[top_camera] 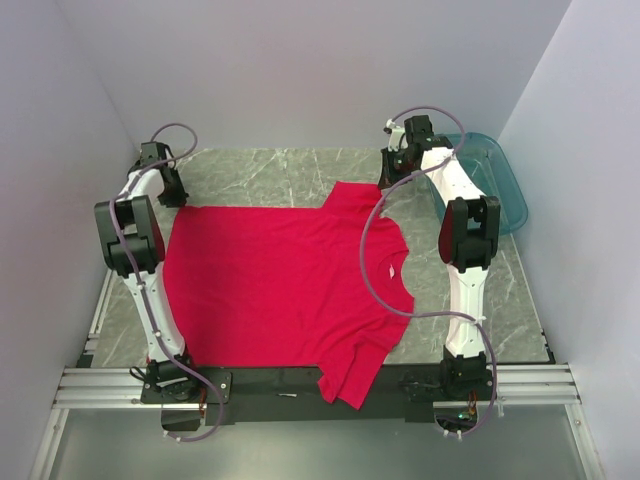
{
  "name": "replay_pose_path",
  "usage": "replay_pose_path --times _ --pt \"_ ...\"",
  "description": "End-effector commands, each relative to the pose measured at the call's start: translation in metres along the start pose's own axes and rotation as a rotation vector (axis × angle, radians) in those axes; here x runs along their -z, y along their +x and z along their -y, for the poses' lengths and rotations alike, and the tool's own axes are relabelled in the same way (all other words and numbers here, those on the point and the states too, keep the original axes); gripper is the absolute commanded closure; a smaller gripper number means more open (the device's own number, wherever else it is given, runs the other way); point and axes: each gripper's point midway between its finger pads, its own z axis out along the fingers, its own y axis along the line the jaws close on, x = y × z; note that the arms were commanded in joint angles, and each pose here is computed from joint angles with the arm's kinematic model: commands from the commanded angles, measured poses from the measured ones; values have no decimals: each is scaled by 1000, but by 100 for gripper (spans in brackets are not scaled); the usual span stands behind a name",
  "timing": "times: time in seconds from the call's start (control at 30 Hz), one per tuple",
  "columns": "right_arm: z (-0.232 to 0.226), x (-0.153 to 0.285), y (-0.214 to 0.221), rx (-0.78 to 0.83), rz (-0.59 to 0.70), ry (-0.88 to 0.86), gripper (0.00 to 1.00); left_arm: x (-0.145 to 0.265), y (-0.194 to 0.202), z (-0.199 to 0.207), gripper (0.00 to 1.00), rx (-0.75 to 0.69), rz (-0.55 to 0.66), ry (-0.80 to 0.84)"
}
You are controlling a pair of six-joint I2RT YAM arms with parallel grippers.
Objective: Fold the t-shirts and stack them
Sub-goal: Flatten the tshirt out
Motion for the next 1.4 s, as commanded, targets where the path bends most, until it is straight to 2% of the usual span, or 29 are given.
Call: replay_pose_path --times 0.0,0.07,0.13,0.27,0.4,0.5,0.7,0.8,1.07,1.27,1.3,1.37 --pt "-11 28 -23 26 71 -10 100 -11 69 -4 83 -38 -230 -58" --pt "-13 29 -25 28 75 -15 100 -6 62 -3 94 -36 -207 -59" --pt "-12 29 -24 23 71 -16 100 -2 55 -2 99 -30 -190 -54" --pt "-13 31 -24 29 74 -16 100 3 45 4 99 -9 -166 -33" --pt "-13 32 -23 30 72 -16 100 28 9 15 100 17 -52 8" --pt "-14 32 -23 30 72 -22 100 64 -23 23 99 35 58 34" --pt "-25 50 -36 90 114 -48 100 109 -42 20 100 143 223 112" --pt "-30 66 -48 137 145 -42 100 126 -50 17 100 217 259 176" --pt "-54 146 -100 266 345 4 100 197 -90 24 100 286 451 276" --pt "-88 250 -135 359 567 65 100 270 -104 24 100 363 609 328" --pt "-101 282 -141 381 628 68 100 295 -107 23 100 374 654 346" --pt "-116 317 -142 389 691 65 100 327 -110 24 100 421 721 378"
